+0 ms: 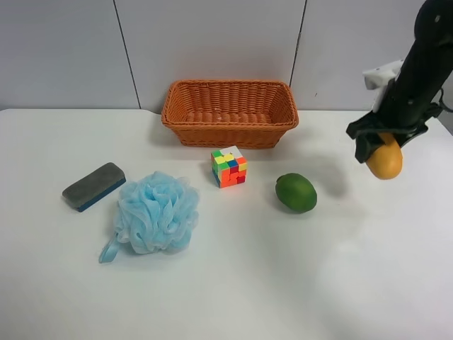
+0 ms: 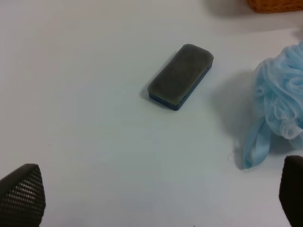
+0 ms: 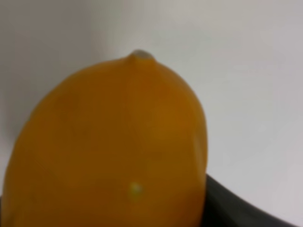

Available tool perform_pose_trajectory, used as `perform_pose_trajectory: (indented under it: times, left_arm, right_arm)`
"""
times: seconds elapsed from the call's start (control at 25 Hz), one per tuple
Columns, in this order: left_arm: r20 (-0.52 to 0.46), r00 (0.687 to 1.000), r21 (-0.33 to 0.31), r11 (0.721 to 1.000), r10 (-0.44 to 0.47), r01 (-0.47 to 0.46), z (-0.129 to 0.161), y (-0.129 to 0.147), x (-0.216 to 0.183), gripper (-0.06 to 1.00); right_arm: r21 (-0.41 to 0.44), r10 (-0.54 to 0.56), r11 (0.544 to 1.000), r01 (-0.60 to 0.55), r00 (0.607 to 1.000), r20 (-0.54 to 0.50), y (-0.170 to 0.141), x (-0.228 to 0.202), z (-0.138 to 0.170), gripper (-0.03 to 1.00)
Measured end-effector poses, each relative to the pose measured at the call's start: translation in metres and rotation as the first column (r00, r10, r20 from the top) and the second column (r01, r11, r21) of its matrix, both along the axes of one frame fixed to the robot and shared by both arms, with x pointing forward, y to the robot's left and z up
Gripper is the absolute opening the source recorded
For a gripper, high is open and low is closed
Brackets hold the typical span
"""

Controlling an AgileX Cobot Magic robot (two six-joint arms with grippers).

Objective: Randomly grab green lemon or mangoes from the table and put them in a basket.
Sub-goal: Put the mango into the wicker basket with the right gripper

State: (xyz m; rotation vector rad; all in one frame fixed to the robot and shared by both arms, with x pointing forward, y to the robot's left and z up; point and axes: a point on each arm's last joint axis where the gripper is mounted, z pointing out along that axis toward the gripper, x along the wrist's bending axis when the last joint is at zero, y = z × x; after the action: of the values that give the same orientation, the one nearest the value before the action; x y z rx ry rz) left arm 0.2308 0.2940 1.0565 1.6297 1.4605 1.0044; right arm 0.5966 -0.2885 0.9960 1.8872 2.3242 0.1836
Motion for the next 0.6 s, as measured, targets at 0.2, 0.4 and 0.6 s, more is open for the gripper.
perform_pose_trajectory:
  times: [0.2,0.4,0.6]
  left_arm:
    - [0.000,1.000,0.000,1.000,0.000,0.000,0.000,0.000,0.000,0.99]
    - [0.000,1.000,0.000,1.000,0.000,0.000,0.000,0.000,0.000,0.99]
    - [0.000,1.000,0.000,1.000,0.000,0.000,0.000,0.000,0.000,0.99]
  right_arm:
    - [0.014,0.028,0.999,-0.029,0.993,0.114,0.012,0.004,0.063,0.62]
    - [0.027,0.094,0.994,-0.104,0.963,0.252,0.047,0.011,0.115,0.62]
    - [0.046,0.151,0.982,-0.183,0.908,0.390,0.083,0.017,0.145,0.62]
